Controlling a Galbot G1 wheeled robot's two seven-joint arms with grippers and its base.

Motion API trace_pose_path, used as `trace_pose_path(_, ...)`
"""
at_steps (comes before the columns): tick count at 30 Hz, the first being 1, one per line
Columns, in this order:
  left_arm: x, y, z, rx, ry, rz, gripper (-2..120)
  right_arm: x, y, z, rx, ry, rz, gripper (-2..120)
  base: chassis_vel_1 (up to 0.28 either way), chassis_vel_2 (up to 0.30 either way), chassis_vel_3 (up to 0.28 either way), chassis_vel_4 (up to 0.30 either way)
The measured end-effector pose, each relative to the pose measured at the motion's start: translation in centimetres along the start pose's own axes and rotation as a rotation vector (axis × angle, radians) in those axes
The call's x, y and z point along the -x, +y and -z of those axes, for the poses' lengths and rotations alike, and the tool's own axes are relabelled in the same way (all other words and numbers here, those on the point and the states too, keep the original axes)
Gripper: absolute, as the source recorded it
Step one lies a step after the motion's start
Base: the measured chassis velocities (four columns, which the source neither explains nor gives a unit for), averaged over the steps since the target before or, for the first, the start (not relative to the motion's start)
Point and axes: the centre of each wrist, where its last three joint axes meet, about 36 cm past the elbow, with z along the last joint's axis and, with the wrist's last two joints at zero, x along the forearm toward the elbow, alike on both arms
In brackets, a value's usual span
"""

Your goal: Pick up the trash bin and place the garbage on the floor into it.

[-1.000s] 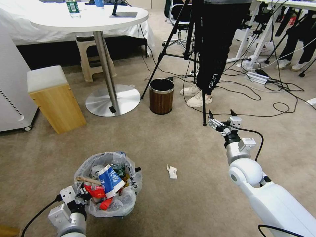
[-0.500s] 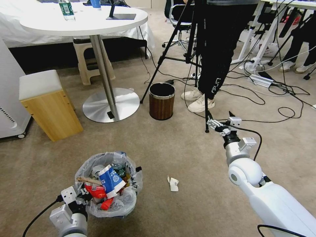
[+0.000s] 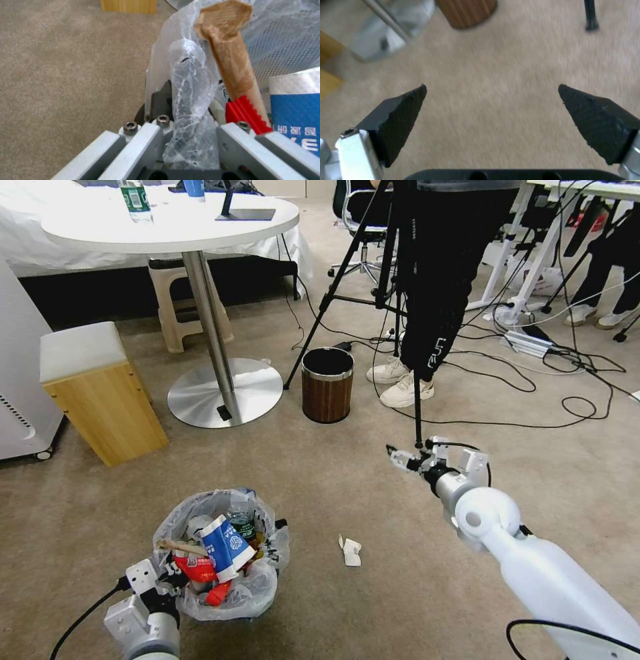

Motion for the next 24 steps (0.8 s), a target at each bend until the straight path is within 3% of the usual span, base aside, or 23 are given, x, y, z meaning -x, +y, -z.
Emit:
trace_pose_path(3,0.4,0.0,-0.2,-0.001,0.003,0.000,1,1.3,-0.9,0.0,0.014,0.150,-0.011,100,0.000,0.000,0.000,0.000)
trace_pose_path(7,0.8,0.0,-0.5,-0.002,0.009,0.000,1,1.8,-2.2,0.1,0.031,0.265,0.043,100,0.000,0.000,0.000,0.000)
trace_pose_path(13,1.3,0.0,-0.6,-0.005,0.013,0.000,1,2.4,-4.7,-1.2,-0.001,0.286,0.119,100,0.000,0.000,0.000,0.000)
trace_pose_path(24,2.0,-0.2,-1.1,-0.012,0.023,0.000,1,4.8,-7.2,-3.6,-0.007,0.338,-0.008,100,0.000,0.000,0.000,0.000)
